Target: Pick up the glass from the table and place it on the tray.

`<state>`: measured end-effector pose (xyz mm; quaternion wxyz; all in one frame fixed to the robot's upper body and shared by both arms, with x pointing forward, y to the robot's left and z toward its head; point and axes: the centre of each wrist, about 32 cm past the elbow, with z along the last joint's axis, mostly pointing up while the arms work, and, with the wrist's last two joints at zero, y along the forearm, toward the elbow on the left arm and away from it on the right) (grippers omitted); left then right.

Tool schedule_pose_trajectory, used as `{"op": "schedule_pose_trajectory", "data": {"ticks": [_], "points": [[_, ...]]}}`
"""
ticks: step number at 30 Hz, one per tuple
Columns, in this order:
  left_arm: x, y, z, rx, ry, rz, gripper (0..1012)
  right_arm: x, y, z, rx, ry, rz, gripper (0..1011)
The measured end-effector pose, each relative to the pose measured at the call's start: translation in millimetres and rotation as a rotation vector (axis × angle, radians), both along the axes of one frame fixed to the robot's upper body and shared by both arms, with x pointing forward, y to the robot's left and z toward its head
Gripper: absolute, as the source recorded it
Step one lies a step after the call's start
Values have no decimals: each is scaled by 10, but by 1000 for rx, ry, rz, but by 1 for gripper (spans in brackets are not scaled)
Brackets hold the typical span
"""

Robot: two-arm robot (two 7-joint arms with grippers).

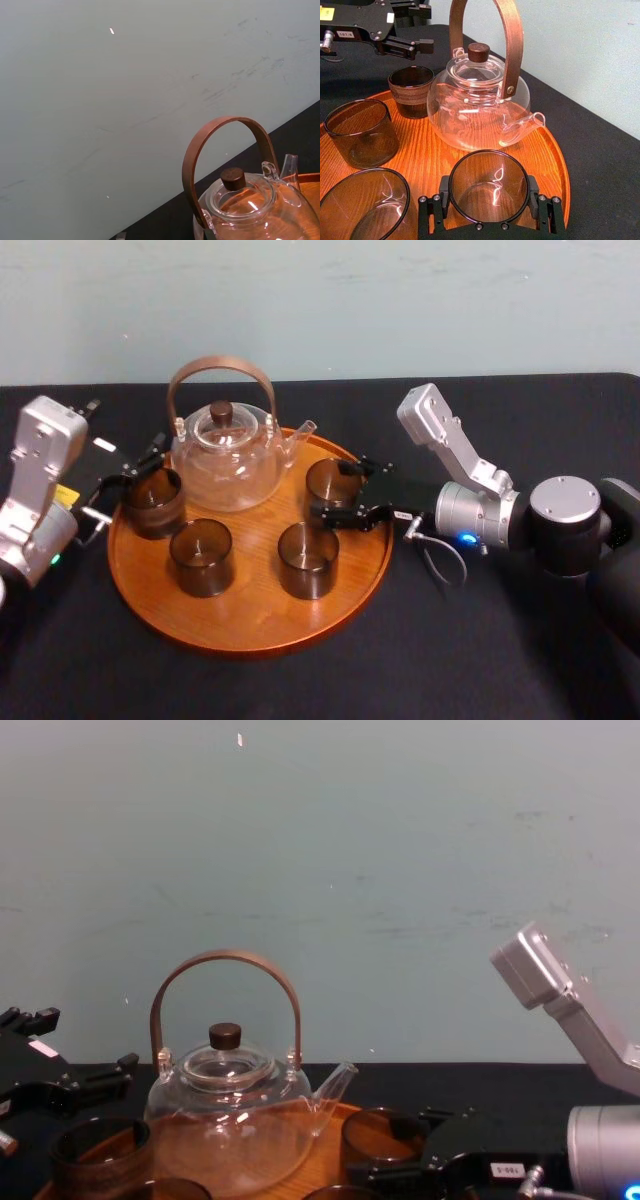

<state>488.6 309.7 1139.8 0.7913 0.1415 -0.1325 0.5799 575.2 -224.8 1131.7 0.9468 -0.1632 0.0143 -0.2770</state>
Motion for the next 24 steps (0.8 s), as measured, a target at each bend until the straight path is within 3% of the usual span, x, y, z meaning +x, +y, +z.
{"op": "schedule_pose_trajectory", "data": {"ticks": [7, 11, 24], "points": [[0, 0, 0, 0, 0, 0, 1001, 0, -1, 2, 2, 1, 1, 905], [0, 0, 0, 0, 0, 0, 1001, 0, -3, 3, 3, 2, 1, 1000], [0, 0, 0, 0, 0, 0, 1001, -1, -7, 3, 5, 3, 0, 1002]]}}
